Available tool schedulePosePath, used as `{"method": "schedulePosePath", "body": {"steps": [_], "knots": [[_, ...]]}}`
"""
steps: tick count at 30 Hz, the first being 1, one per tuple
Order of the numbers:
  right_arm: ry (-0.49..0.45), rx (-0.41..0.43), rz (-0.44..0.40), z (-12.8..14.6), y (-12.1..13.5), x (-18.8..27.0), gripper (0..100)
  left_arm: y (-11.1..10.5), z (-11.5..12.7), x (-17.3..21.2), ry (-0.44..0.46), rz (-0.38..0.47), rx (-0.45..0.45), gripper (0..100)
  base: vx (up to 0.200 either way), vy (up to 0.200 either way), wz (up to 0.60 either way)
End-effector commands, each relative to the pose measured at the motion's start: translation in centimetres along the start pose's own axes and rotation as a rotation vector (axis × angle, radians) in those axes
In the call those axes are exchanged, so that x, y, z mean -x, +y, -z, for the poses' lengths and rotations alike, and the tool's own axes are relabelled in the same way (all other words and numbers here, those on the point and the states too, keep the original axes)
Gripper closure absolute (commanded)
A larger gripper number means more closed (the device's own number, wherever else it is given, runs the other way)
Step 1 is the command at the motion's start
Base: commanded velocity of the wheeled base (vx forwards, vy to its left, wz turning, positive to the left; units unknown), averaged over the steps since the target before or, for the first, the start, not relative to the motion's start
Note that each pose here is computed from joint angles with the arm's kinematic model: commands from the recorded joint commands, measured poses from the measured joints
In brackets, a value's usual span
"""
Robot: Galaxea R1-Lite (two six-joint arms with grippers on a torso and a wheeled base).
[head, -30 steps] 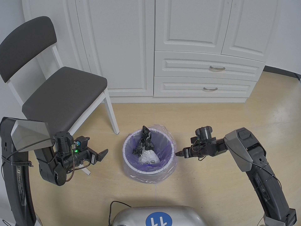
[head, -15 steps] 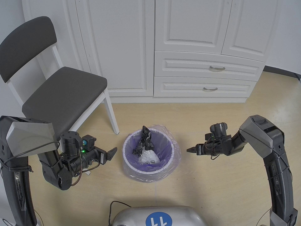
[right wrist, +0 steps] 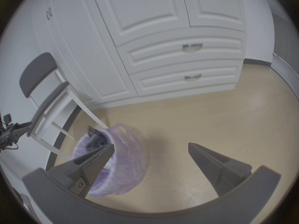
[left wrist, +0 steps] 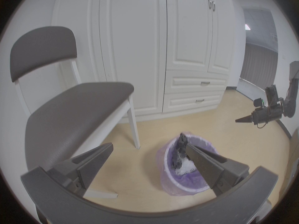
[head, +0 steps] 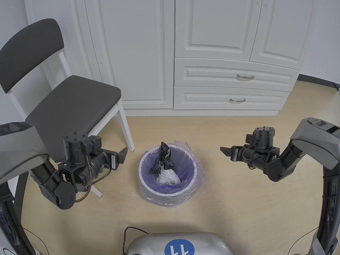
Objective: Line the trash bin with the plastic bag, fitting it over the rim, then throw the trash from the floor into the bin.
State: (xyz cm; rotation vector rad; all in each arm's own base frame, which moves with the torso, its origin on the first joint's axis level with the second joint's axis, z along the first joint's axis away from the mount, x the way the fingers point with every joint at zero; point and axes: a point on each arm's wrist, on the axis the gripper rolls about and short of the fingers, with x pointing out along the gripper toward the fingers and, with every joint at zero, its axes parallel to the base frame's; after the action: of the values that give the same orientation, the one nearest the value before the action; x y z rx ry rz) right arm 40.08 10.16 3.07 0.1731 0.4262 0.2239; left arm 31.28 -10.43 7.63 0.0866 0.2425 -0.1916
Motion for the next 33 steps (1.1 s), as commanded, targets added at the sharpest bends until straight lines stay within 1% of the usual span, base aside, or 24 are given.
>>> {"method": "schedulePosePath", "body": {"steps": [1, 6, 7, 9, 13, 14, 15, 16, 17, 18, 19, 22, 28, 30, 33], "knots": [[-0.183, 0.015, -0.042, -5.1, 3.7, 7.4, 0, 0.2, -6.1, 5.3, -0.178, -0.008, 0.047, 0, 0.000, 0.000, 0.00], [-0.304, 0.024, -0.066, -8.3, 4.3, 12.4, 0, 0.8, -9.3, 8.4, -0.290, -0.011, 0.068, 0, 0.000, 0.000, 0.00], [-0.336, 0.027, -0.066, -9.2, 4.2, 13.6, 0, 1.0, -10.3, 9.4, -0.324, -0.013, 0.073, 0, 0.000, 0.000, 0.00], [-0.392, 0.045, -0.068, -10.6, 4.3, 15.4, 0, 1.4, -12.2, 10.7, -0.367, -0.018, 0.080, 0, 0.000, 0.000, 0.00], [-0.456, 0.129, -0.047, -13.2, 4.5, 18.7, 0, 2.5, -15.7, 13.6, -0.389, -0.041, 0.088, 0, 0.000, 0.000, 0.00], [-0.460, 0.141, -0.040, -13.7, 4.5, 19.4, 0, 2.7, -16.3, 14.2, -0.386, -0.046, 0.088, 0, 0.000, 0.000, 0.00], [-0.466, 0.141, -0.038, -14.1, 4.5, 19.8, 0, 2.9, -16.6, 14.5, -0.386, -0.050, 0.089, 0, 0.000, 0.000, 0.00], [-0.474, 0.144, -0.035, -15.1, 4.6, 21.2, 0, 3.2, -17.7, 15.5, -0.396, -0.060, 0.091, 0, 0.000, 0.000, 0.00], [-0.478, 0.144, -0.036, -15.3, 4.7, 21.3, 0, 3.3, -17.8, 15.6, -0.399, -0.063, 0.091, 0, 0.000, 0.000, 0.00], [-0.486, 0.143, -0.037, -16.2, 4.9, 23.0, 0, 3.8, -18.8, 16.7, -0.411, -0.080, 0.094, 0, 0.000, 0.000, 0.00], [-0.487, 0.143, -0.037, -16.4, 4.9, 23.4, 0, 3.9, -18.9, 16.9, -0.411, -0.086, 0.095, 0, 0.000, 0.000, 0.00], [-0.502, 0.143, -0.033, -17.7, 5.2, 26.3, 0, 4.7, -19.8, 19.3, -0.418, -0.126, 0.099, 0, 0.000, 0.000, 0.00], [-0.521, 0.134, 0.025, -19.6, 5.1, 30.4, 0, 5.6, -20.5, 23.1, -0.423, -0.165, 0.102, 0, 0.000, 0.000, 0.00], [-0.531, 0.131, 0.040, -19.7, 4.8, 31.9, 0, 5.7, -20.5, 23.8, -0.426, -0.174, 0.102, 0, 0.000, 0.000, 0.00], [-0.531, 0.131, 0.040, -19.7, 4.8, 31.9, 0, 5.7, -20.5, 23.8, -0.426, -0.174, 0.102, 0, 0.000, 0.000, 0.00]]}}
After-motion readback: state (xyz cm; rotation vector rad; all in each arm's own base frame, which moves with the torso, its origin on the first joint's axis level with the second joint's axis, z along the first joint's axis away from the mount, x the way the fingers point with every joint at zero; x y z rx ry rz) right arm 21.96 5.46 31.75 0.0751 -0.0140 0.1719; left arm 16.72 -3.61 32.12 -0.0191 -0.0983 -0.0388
